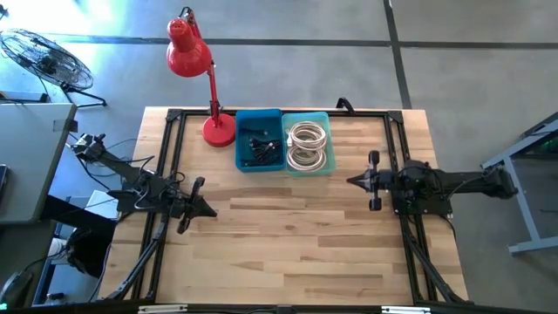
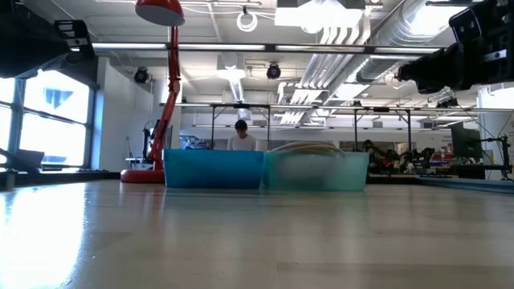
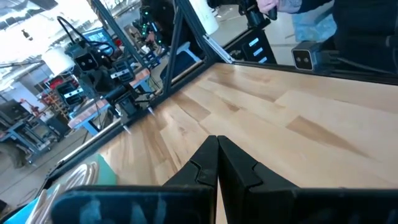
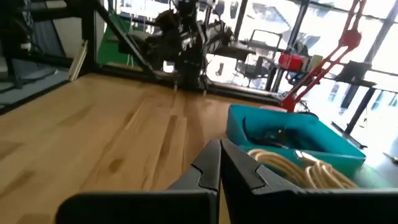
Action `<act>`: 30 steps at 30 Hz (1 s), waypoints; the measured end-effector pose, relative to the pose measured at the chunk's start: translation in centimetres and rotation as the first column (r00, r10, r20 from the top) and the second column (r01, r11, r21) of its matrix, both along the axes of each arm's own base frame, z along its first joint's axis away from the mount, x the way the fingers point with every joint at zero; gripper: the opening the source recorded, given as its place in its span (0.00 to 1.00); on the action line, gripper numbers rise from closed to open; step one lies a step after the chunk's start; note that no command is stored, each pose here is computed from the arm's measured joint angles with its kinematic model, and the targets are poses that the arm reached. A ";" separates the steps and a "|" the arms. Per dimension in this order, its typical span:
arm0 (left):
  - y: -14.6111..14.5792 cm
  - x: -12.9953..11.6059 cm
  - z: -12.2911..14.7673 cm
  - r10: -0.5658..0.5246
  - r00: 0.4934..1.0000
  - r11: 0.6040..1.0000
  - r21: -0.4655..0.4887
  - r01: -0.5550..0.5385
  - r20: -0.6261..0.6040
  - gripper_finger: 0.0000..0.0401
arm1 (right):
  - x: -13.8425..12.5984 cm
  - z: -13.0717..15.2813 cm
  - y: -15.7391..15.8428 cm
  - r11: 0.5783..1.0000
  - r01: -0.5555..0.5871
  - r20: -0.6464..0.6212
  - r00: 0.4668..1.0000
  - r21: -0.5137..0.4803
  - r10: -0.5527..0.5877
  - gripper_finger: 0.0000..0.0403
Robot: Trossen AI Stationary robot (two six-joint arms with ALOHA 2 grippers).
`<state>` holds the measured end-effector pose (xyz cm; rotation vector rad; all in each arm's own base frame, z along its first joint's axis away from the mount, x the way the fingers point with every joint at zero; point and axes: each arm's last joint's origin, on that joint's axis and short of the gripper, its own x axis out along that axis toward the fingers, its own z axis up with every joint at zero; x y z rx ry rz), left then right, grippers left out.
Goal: Pick & Place USB Port
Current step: Return to Home Position
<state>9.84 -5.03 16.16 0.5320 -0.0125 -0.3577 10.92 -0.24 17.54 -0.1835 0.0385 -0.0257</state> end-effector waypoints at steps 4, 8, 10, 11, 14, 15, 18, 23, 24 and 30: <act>0.0 0.0 0.0 0.001 1.000 1.000 -0.001 -0.001 -0.002 0.00 | 0.0 0.0 0.1 1.000 0.031 0.000 1.000 -0.002 -0.031 0.00; 0.0 0.0 0.0 0.012 1.000 1.000 0.013 -0.012 0.004 0.00 | 0.0 0.2 0.7 0.999 -0.022 0.017 1.000 -0.023 0.022 0.00; 0.1 0.0 0.0 0.037 0.999 0.999 0.030 -0.038 0.010 0.00 | 0.0 0.3 1.0 0.998 -0.029 0.029 0.999 -0.056 0.031 0.00; 0.1 0.0 0.0 0.050 0.999 0.998 0.035 -0.051 0.014 0.00 | 0.0 0.3 1.1 0.997 -0.030 0.032 0.999 -0.066 0.032 0.00; 0.2 0.1 0.1 0.064 0.998 0.997 0.033 -0.065 0.021 0.00 | -0.1 0.2 1.4 0.996 -0.060 0.022 0.998 -0.072 0.062 0.00; 0.2 0.1 0.0 0.064 0.998 0.997 0.032 -0.065 0.021 0.00 | -0.1 0.1 1.5 0.995 -0.074 0.015 0.997 -0.072 0.076 0.00; 0.2 0.1 0.2 0.065 0.998 0.998 0.018 -0.065 0.027 0.00 | -0.1 -0.2 1.8 0.991 -0.109 0.030 0.993 -0.078 0.111 0.00; 0.2 0.1 0.9 0.060 0.995 0.998 -0.007 -0.060 0.081 0.00 | -0.1 -0.1 1.9 0.987 -0.133 0.099 0.985 -0.085 0.141 0.00; 0.1 0.1 1.0 0.054 0.995 0.999 -0.007 -0.054 0.083 0.00 | -0.1 0.1 1.9 0.987 -0.135 0.110 0.983 -0.089 0.144 0.00; 0.1 0.0 1.2 0.030 0.996 0.999 0.022 -0.032 0.086 0.00 | -0.2 0.7 2.1 0.977 -0.179 0.178 0.964 -0.117 0.198 0.00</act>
